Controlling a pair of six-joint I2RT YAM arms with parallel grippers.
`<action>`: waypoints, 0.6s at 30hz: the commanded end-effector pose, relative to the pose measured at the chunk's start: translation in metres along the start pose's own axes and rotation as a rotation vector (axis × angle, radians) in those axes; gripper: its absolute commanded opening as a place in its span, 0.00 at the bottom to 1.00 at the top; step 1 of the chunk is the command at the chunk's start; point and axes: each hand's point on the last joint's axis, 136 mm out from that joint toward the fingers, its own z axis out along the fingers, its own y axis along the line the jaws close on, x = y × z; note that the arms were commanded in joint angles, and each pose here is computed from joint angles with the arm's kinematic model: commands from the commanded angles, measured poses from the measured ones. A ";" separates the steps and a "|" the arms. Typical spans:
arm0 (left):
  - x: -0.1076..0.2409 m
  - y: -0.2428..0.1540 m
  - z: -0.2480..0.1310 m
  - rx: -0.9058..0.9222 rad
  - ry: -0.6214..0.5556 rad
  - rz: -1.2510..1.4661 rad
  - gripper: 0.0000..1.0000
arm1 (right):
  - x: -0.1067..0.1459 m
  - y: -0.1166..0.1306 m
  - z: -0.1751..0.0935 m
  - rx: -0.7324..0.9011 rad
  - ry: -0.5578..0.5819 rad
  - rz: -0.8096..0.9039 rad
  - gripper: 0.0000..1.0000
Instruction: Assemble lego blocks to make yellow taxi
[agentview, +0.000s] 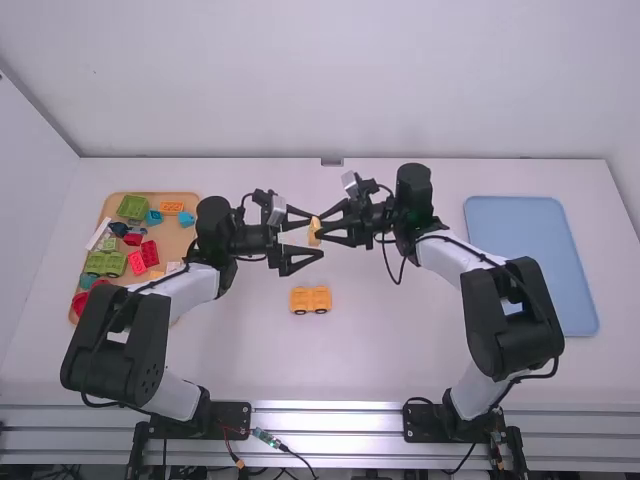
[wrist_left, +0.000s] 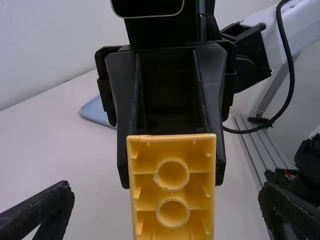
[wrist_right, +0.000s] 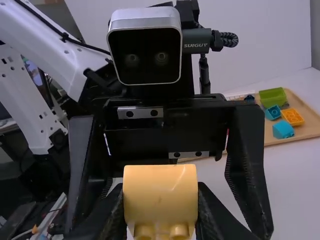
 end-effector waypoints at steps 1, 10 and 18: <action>0.005 0.001 -0.001 -0.004 0.006 -0.009 0.99 | -0.005 0.000 0.001 -0.015 0.000 -0.021 0.17; 0.018 0.015 -0.023 -0.047 0.028 -0.094 0.99 | -0.009 -0.029 -0.027 0.144 -0.033 0.030 0.17; 0.021 0.043 -0.060 -0.165 0.015 -0.166 0.99 | -0.001 -0.059 -0.061 0.322 -0.049 0.101 0.15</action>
